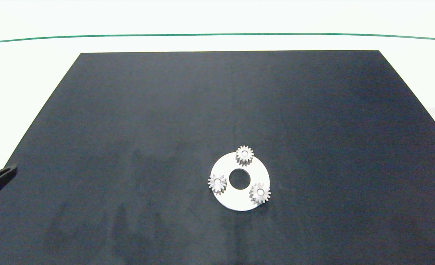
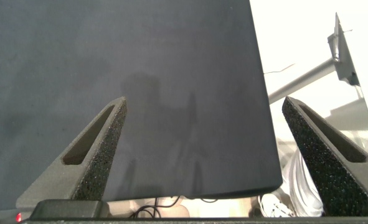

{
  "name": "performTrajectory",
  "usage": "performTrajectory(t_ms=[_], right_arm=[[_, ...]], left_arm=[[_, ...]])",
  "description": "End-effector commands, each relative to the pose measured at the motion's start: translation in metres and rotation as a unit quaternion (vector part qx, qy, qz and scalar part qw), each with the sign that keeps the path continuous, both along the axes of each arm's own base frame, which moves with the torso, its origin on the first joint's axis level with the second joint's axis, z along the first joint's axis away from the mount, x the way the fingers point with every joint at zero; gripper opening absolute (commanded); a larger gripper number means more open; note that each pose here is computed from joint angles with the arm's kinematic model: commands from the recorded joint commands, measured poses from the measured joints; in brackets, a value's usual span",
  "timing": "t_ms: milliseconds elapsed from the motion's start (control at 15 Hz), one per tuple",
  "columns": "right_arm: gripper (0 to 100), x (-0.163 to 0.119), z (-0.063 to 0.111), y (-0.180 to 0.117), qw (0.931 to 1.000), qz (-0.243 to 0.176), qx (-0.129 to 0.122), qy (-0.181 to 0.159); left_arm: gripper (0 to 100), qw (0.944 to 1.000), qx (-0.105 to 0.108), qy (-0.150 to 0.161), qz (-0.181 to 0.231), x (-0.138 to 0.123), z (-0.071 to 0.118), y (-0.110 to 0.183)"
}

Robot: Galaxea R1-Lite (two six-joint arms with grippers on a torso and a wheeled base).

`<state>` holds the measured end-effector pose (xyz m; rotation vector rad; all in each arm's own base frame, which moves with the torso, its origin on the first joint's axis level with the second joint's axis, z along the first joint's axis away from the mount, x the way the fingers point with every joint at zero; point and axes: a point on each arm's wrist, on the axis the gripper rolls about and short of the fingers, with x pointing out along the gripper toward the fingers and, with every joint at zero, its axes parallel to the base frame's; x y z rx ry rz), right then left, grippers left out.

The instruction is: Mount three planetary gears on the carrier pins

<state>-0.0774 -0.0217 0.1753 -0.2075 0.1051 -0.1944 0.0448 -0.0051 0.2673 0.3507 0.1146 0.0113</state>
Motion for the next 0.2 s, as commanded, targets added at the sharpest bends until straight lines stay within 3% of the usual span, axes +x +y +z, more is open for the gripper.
performTrajectory(t_ms=[67,200], right_arm=[[100,-0.005,0.000,0.002,0.9997,-0.020,0.001,-0.010],[100,-0.008,-0.002,0.010,0.9979,-0.061,-0.014,-0.011]], left_arm=[[100,0.9952,-0.013,-0.069,0.068,-0.068,-0.043,0.014],[100,0.9929,-0.011,-0.069,0.097,-0.086,-0.069,0.014]])
